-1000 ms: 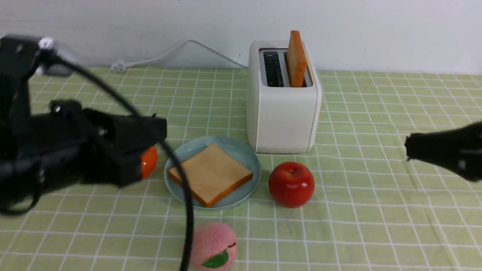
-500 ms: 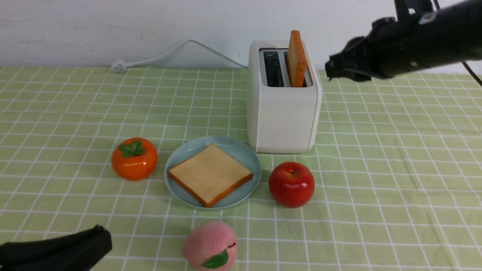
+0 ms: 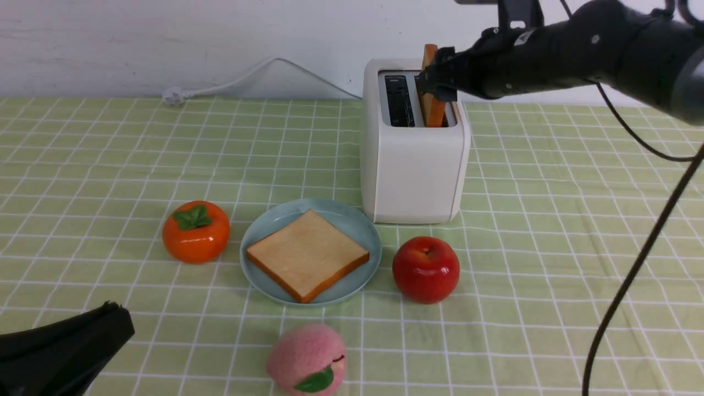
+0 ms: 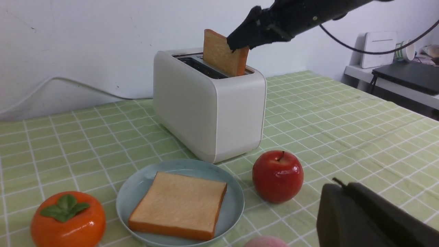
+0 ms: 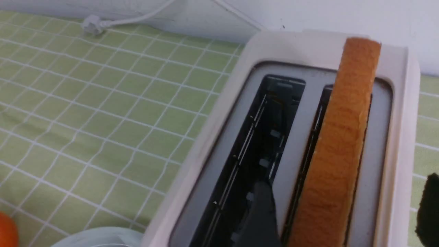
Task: Take toasted bread from bread machine on green coffee tablecloth place on plate.
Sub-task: 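Grasp the toast slice in the toaster and pull it up out of the slot with the right gripper, then place the held slice of bread on top of the slice on the plate with the right gripper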
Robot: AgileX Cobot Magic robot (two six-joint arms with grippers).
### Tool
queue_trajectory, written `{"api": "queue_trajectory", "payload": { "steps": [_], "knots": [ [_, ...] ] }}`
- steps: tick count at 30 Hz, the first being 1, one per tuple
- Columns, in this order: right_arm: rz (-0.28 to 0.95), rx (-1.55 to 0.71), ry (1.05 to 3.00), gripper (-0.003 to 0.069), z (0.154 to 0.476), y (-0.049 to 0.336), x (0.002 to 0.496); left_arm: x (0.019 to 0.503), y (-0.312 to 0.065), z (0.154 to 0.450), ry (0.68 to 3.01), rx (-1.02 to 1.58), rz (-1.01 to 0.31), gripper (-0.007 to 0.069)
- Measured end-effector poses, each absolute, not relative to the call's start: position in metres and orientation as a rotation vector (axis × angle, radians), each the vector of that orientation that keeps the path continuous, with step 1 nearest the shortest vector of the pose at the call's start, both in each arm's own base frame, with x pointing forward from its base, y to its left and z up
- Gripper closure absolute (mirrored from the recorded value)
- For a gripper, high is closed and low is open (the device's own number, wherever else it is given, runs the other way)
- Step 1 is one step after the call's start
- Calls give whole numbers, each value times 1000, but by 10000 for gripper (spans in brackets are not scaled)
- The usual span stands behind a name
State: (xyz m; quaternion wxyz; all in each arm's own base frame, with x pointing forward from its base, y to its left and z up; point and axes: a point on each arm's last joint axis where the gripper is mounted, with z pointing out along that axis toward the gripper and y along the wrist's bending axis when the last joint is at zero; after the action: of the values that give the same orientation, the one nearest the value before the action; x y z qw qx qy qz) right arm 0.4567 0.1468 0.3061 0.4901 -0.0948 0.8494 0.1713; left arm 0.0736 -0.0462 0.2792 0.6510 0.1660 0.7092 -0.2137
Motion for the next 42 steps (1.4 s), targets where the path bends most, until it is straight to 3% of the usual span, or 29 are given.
{"api": "queue_trajectory", "payload": {
  "steps": [6, 10, 13, 16, 20, 24, 29, 31, 32, 35, 42],
  "knots": [
    [390, -243, 2074, 284, 293, 148, 462, 74, -46, 279, 1610, 376, -486, 638],
    [388, -238, 2052, 468, 296, 149, 463, 74, -46, 279, 1610, 376, -486, 638],
    [389, -237, 2047, 536, 297, 150, 463, 74, -46, 279, 1610, 376, -486, 638],
    [396, -230, 2037, 540, 302, 149, 461, 74, -46, 279, 1610, 376, -486, 638],
    [422, -214, 1978, 540, 331, 146, 449, 74, -46, 279, 1611, 376, -486, 638],
    [503, -226, 1916, 540, 394, 140, 409, 74, -46, 279, 1611, 375, -485, 638],
    [671, -314, 2029, 540, 422, 144, 365, 75, -44, 280, 1605, 354, -467, 638],
    [736, -354, 2081, 540, 420, 152, 355, 76, -43, 280, 1601, 352, -460, 638],
    [815, -401, 2132, 540, 412, 169, 346, 76, -41, 280, 1600, 330, -418, 638],
    [900, -503, 2195, 540, 383, 208, 333, 77, -40, 281, 1594, 336, -409, 637],
    [934, -498, 2237, 540, 312, 277, 338, 77, -40, 281, 1594, 335, -408, 635]
  ]
}}
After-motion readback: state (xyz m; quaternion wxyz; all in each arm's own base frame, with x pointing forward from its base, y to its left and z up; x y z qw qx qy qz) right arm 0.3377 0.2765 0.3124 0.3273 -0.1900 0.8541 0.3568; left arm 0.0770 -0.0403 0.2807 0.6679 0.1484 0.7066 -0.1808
